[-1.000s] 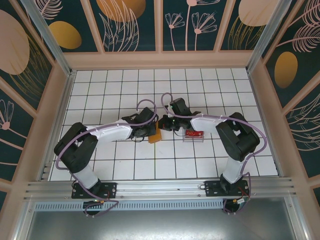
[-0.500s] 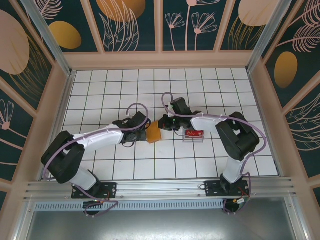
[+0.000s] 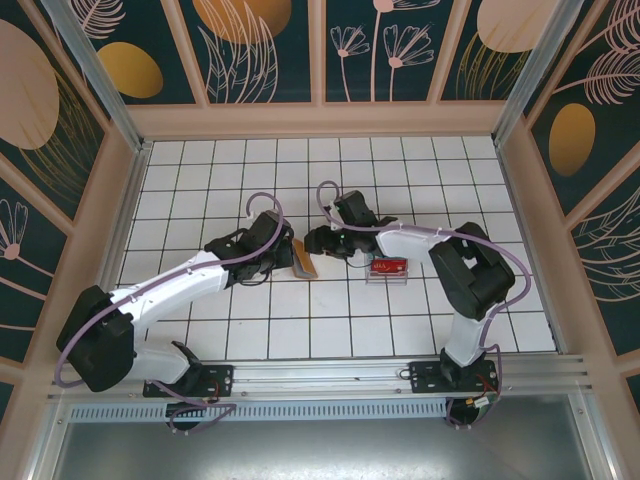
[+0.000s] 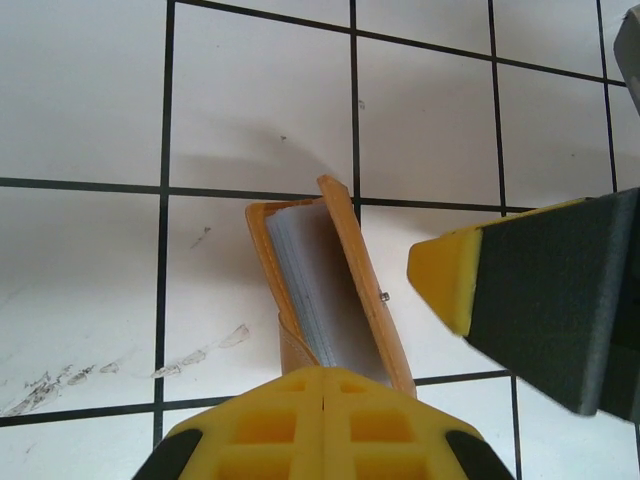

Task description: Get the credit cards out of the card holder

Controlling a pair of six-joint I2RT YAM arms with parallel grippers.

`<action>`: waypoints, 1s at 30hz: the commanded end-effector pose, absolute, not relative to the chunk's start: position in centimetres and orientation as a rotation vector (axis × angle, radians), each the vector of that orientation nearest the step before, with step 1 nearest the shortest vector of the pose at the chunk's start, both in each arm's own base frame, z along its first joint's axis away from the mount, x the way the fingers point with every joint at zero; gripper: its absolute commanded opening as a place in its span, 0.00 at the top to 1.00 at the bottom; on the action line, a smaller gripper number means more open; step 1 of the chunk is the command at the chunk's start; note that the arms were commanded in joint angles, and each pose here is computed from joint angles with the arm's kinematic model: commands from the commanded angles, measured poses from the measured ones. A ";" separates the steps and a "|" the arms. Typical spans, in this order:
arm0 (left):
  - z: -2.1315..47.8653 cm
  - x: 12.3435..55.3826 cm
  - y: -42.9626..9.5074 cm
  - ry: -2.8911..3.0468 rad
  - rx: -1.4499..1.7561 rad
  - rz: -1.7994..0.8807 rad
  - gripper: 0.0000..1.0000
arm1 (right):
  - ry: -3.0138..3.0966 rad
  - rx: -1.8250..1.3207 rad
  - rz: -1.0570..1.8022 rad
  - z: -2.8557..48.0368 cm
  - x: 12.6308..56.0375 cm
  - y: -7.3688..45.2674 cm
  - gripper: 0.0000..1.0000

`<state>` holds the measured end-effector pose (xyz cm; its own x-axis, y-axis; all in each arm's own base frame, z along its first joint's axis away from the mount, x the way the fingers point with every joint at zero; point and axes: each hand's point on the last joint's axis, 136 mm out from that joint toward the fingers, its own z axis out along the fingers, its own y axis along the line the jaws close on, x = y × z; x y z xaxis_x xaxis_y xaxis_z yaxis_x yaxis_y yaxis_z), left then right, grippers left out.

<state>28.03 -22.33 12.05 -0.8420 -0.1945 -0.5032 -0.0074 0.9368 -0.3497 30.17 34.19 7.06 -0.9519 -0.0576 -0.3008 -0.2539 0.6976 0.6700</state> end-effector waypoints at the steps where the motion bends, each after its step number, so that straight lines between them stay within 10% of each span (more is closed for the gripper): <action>1: 13.7 28.6 -22.9 2.493 -0.134 -0.511 1.00 | 2.623 -0.335 1.125 8.2 30.0 35.5 0.44; 15: 14.3 28.7 -22.2 2.492 -0.139 -0.452 1.00 | 2.712 -0.344 0.914 5.7 30.6 34.1 0.42; 25: 13.4 28.2 -19.3 2.524 -0.122 -0.275 1.00 | 2.726 -0.210 0.801 5.1 31.9 31.0 0.64; 30: 13.0 28.1 -18.6 2.530 -0.119 -0.248 1.00 | 2.735 -0.206 0.818 4.6 31.6 31.1 0.92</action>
<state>28.18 -19.81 12.64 -0.8314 -0.1609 -0.5318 -0.0294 0.9686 -0.2470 31.97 31.49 4.90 -0.9491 -0.0527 -0.3104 -0.2178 0.8218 0.5266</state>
